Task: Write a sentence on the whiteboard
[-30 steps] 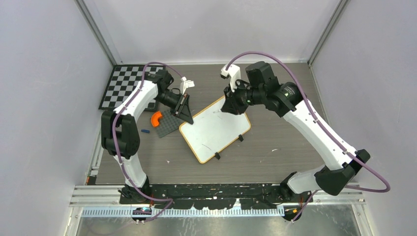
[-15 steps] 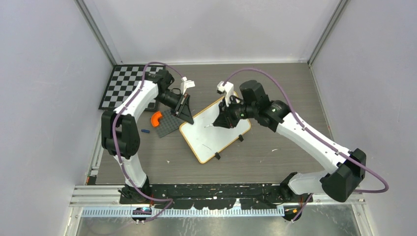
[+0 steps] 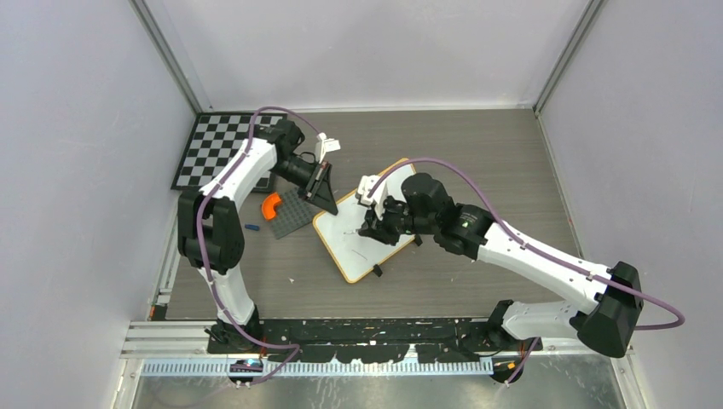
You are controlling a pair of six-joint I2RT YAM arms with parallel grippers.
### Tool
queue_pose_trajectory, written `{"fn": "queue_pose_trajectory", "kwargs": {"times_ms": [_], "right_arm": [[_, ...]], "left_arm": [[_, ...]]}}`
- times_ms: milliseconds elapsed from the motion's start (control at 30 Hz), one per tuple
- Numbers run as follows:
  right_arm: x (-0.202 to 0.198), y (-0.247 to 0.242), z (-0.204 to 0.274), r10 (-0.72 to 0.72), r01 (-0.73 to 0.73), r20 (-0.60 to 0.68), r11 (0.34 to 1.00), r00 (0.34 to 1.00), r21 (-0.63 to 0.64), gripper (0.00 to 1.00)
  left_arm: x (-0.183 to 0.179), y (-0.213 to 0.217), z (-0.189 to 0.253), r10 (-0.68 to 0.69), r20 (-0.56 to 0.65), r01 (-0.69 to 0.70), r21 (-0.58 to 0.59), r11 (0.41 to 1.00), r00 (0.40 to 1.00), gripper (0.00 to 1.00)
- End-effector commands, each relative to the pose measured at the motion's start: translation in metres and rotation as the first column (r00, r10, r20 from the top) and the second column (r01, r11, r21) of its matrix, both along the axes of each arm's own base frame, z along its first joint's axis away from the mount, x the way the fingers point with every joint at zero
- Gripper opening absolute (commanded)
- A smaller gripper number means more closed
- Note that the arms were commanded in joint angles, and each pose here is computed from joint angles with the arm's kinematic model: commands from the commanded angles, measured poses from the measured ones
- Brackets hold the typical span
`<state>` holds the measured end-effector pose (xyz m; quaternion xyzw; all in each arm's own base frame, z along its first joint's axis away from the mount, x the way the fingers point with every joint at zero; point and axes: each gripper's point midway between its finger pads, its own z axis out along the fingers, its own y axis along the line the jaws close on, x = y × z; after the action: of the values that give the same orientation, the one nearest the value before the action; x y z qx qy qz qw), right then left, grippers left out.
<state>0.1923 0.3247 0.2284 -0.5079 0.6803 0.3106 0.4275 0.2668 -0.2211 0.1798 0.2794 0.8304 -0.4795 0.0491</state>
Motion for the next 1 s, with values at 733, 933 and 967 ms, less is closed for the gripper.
{"fn": "queue_pose_trajectory", "kwargs": {"times_ms": [733, 933, 967], "right_arm": [[0.027, 0.033, 0.025, -0.076, 0.077, 0.152, 0.997, 0.985, 0.004, 0.0], [0.037, 0.034, 0.034, -0.118, 0.117, 0.179, 0.993, 0.977, 0.02, 0.0], [0.037, 0.035, 0.034, -0.123, 0.12, 0.175, 0.992, 0.977, 0.025, 0.0]], "left_arm": [[0.02, -0.016, -0.018, -0.111, 0.127, 0.1, 0.086, 0.991, 0.986, 0.0], [0.021, -0.017, -0.015, -0.108, 0.129, 0.098, 0.08, 0.992, 0.986, 0.0], [0.021, -0.017, -0.014, -0.108, 0.129, 0.098, 0.082, 0.992, 0.986, 0.0]]}}
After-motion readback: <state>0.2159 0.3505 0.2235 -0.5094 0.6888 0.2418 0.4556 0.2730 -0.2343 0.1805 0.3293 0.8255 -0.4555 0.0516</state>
